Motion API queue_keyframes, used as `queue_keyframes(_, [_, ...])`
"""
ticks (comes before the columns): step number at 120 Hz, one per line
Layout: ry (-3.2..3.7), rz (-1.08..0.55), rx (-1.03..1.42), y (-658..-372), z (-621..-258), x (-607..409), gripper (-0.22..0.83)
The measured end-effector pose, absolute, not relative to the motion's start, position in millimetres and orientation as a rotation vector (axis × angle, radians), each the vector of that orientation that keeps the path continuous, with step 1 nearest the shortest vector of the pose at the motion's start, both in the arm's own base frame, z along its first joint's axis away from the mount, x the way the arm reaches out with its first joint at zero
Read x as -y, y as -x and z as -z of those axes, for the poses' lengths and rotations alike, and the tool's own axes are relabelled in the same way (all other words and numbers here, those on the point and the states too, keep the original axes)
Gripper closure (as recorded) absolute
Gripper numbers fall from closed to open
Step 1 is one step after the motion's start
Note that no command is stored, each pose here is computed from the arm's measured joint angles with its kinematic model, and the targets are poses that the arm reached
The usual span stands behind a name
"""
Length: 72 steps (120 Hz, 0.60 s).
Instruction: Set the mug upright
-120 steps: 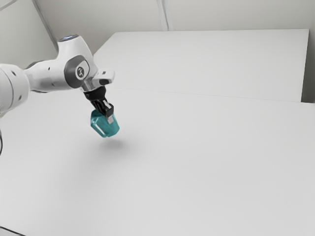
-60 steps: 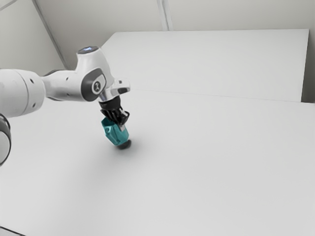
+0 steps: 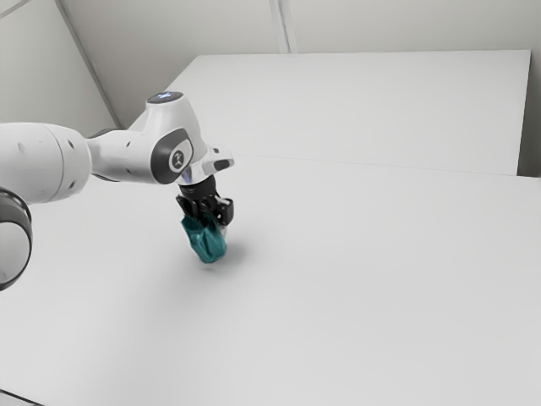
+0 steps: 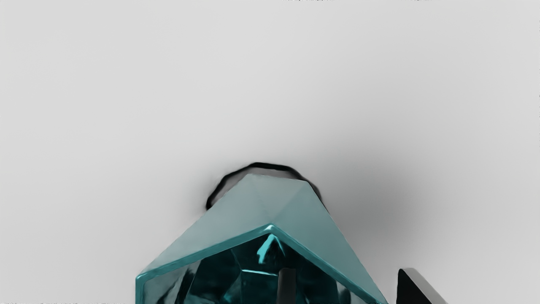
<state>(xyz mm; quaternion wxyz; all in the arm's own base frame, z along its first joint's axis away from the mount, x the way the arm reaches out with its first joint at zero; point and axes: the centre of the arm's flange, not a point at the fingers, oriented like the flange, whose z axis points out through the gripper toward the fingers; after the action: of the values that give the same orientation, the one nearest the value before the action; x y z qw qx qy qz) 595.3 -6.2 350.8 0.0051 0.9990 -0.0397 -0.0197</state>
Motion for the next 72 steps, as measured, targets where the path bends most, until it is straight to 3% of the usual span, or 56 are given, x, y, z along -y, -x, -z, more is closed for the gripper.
queue_keyframes(13, [-3.128,0.033,0.102,-594,-364,7,0.22])
queue_keyframes(28, [-3.123,0.000,0.087,-590,-391,8,0.12])
queue_keyframes(45, [-3.118,-0.036,0.075,-592,-432,7,0.06])
queue_keyframes(72, [-3.141,-0.160,0.108,-612,-530,-3,0.02])
